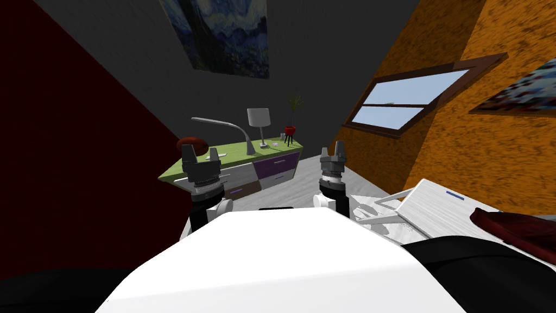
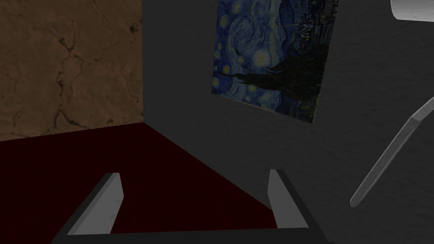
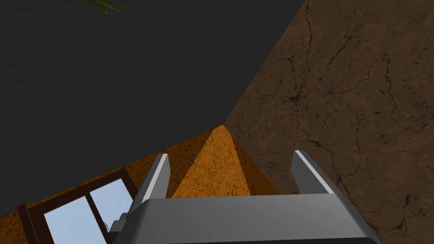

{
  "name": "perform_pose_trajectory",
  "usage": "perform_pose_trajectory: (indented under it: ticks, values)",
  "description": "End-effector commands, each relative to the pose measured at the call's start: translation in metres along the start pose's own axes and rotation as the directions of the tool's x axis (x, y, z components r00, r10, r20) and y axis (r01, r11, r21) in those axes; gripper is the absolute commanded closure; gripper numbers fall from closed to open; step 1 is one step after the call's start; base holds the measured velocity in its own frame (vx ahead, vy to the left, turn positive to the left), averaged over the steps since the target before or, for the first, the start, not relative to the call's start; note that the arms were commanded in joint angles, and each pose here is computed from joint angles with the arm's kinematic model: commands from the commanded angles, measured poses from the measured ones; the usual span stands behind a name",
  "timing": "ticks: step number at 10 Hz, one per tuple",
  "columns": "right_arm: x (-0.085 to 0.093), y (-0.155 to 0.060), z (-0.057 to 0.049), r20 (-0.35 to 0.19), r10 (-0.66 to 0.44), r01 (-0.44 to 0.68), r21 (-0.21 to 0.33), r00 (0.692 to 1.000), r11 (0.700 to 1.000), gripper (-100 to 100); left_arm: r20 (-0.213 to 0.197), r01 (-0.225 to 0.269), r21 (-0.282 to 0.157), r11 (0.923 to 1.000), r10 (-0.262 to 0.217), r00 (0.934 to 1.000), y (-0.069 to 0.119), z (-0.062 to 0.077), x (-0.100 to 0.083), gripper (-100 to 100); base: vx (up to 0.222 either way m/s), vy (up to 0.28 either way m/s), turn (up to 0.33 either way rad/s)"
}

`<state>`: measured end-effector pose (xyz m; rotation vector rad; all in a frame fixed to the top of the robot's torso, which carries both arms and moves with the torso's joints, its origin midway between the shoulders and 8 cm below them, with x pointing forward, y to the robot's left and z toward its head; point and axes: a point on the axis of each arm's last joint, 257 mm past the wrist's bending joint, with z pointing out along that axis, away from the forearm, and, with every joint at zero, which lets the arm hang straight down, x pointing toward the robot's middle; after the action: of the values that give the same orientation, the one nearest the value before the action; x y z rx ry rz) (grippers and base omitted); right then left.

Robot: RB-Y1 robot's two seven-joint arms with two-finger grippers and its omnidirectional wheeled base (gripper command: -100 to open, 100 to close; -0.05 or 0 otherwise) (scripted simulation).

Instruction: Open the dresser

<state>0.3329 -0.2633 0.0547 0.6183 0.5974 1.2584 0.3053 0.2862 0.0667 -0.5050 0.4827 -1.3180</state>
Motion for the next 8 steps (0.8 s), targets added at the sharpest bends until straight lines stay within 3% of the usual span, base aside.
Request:
perform_pose_trajectory:
  ticks: [1, 8]
  values:
    - [0.0000, 0.0000, 0.0000, 0.000, 0.000, 0.000, 0.000, 1.000, 1.000, 0, 0.000, 0.000, 0.000, 1.0000, 0.000, 1.0000, 0.0000, 0.0000, 0.0000, 0, 0.000, 0.000, 0.000]
    - [0.0000, 0.0002, 0.0000, 0.000, 0.000, 0.000, 0.000, 1.000, 1.000, 0, 0.000, 0.000, 0.000, 1.0000, 0.000, 1.0000, -0.0001, 0.0001, 0.0000, 0, 0.000, 0.000, 0.000]
